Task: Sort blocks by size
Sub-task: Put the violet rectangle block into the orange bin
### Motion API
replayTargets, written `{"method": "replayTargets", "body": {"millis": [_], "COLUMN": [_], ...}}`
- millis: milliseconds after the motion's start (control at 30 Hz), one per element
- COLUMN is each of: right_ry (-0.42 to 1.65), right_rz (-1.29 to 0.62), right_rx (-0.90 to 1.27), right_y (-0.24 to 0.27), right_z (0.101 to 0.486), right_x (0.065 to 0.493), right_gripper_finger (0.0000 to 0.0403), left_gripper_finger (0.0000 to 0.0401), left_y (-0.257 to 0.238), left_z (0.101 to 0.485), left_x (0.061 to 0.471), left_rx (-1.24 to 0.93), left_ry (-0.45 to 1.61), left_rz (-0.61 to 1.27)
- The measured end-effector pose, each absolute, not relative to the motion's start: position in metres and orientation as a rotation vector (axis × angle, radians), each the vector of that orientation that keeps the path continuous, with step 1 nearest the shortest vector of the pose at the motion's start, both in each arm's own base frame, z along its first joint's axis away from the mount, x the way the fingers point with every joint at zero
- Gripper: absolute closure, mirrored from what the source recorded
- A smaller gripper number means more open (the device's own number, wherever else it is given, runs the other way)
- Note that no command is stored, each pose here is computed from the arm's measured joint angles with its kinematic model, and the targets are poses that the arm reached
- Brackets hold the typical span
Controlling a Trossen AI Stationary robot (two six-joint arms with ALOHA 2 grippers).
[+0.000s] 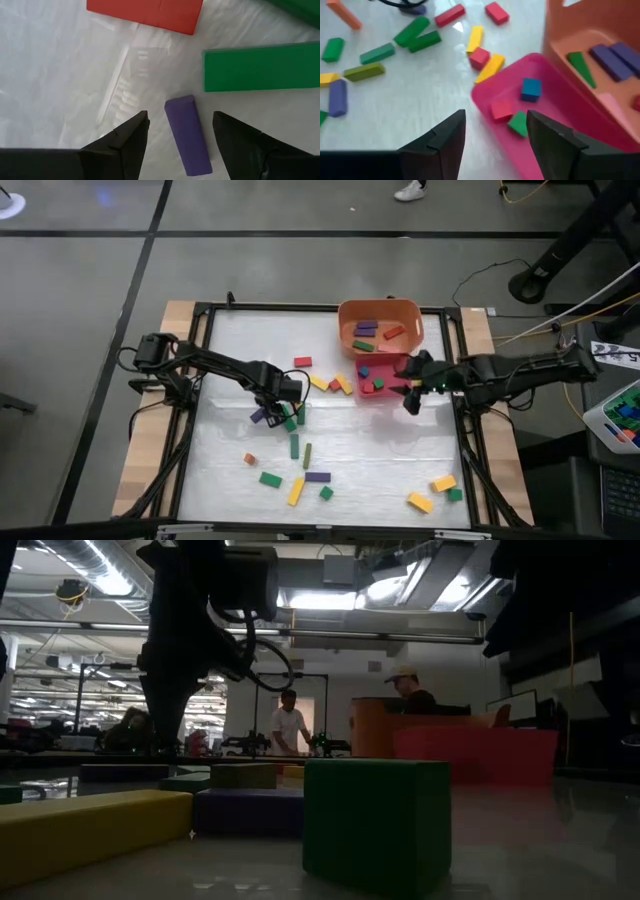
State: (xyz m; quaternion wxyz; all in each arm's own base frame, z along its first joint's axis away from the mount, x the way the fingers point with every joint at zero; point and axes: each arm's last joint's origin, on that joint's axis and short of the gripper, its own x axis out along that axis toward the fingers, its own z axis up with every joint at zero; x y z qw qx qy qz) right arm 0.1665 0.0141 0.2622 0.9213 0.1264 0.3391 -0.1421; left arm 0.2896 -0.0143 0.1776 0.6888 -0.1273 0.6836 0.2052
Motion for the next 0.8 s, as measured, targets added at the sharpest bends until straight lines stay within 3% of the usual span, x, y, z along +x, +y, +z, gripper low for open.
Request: {"method": "replayTargets", "body": {"millis": [800], "right_ry": [0.644], "right_rz": [-0.103], "right_rx": [0.223], "right_y": [0.047], "right_z": [0.242], "right_x": [0.167], "right_gripper_finger": [0.0194], "left_gripper_finger": [0.0191], "left_y": [-0.014], "left_z": [0.165], "left_x": [0.292], "left_rx": [-0.323], "left_ry": [1.564], "left_rz": [0.524]}}
